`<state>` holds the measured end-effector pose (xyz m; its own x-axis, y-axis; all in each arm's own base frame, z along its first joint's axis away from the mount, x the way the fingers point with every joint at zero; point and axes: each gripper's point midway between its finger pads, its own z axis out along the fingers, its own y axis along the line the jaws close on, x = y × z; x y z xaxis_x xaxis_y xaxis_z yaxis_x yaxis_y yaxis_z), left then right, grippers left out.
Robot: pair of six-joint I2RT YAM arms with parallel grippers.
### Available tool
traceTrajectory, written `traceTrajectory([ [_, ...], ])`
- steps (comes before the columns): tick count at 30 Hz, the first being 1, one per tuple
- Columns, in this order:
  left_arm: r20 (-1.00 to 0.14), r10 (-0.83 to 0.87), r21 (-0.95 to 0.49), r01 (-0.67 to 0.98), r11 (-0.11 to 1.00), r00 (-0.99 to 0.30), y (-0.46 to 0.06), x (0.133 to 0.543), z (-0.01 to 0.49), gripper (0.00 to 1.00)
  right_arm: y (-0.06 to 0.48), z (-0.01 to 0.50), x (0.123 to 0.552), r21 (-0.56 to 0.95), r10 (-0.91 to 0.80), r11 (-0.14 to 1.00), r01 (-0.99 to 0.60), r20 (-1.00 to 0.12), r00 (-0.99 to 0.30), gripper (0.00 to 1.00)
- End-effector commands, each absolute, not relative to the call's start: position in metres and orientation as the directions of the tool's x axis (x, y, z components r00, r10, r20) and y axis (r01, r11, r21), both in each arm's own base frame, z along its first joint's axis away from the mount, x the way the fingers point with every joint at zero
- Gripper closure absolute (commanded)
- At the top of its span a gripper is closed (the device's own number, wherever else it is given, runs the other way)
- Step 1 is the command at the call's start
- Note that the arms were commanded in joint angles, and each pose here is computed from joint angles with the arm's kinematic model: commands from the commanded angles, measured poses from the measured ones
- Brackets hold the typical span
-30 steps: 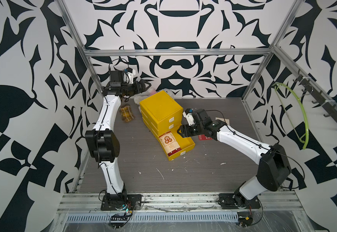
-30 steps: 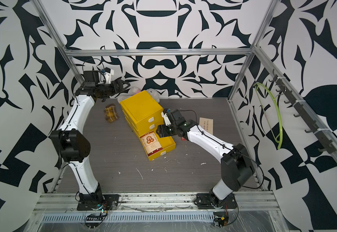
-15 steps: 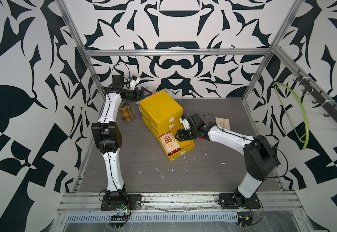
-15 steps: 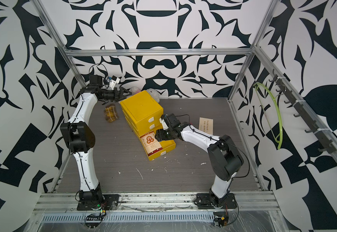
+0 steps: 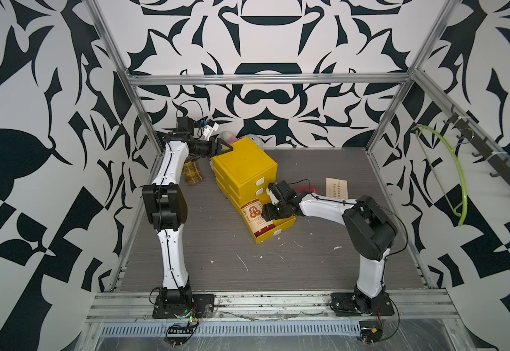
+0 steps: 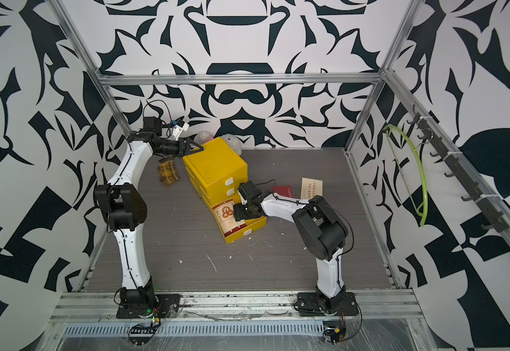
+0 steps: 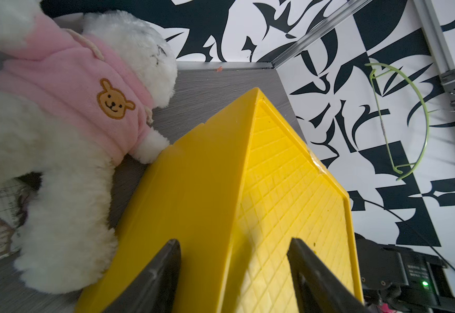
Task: Take the postcards out of the drawer
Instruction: Pick up the postcards from the drawer.
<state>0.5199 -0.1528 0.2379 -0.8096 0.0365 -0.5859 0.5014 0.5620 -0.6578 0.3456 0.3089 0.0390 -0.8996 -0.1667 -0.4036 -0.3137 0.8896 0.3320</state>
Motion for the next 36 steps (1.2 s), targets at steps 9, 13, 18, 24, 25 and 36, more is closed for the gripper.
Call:
traceTrajectory([
  [9,-0.471,0.081,-0.703,0.428,0.568,-0.879,-0.162,0.505,0.192,0.39,0.358,0.043,0.356,0.518,-0.121,0.792,-0.323,-0.385,-0.915,0.34],
  [13,-0.472,0.081,-0.699,0.429,0.572,-0.878,-0.162,0.505,0.192,0.39,0.379,0.044,0.348,0.629,-0.118,0.704,-0.328,-0.353,-0.928,0.35],
  [18,-0.468,0.081,-0.700,0.425,0.574,-0.880,-0.162,0.505,0.191,0.39,0.402,0.052,0.339,0.763,-0.104,0.570,-0.305,-0.301,-0.948,0.37],
  [24,-0.471,0.085,-0.700,0.430,0.571,-0.878,-0.164,0.503,0.192,0.39,0.411,0.059,0.339,0.849,-0.054,0.460,-0.259,-0.264,-0.963,0.40],
  [25,-0.471,0.085,-0.700,0.431,0.570,-0.878,-0.164,0.503,0.193,0.39,0.411,0.060,0.340,0.857,-0.044,0.448,-0.253,-0.261,-0.964,0.40],
  [36,-0.473,0.086,-0.696,0.432,0.573,-0.877,-0.164,0.504,0.193,0.39,0.398,0.067,0.343,0.820,-0.025,0.505,-0.268,-0.297,-0.955,0.73],
])
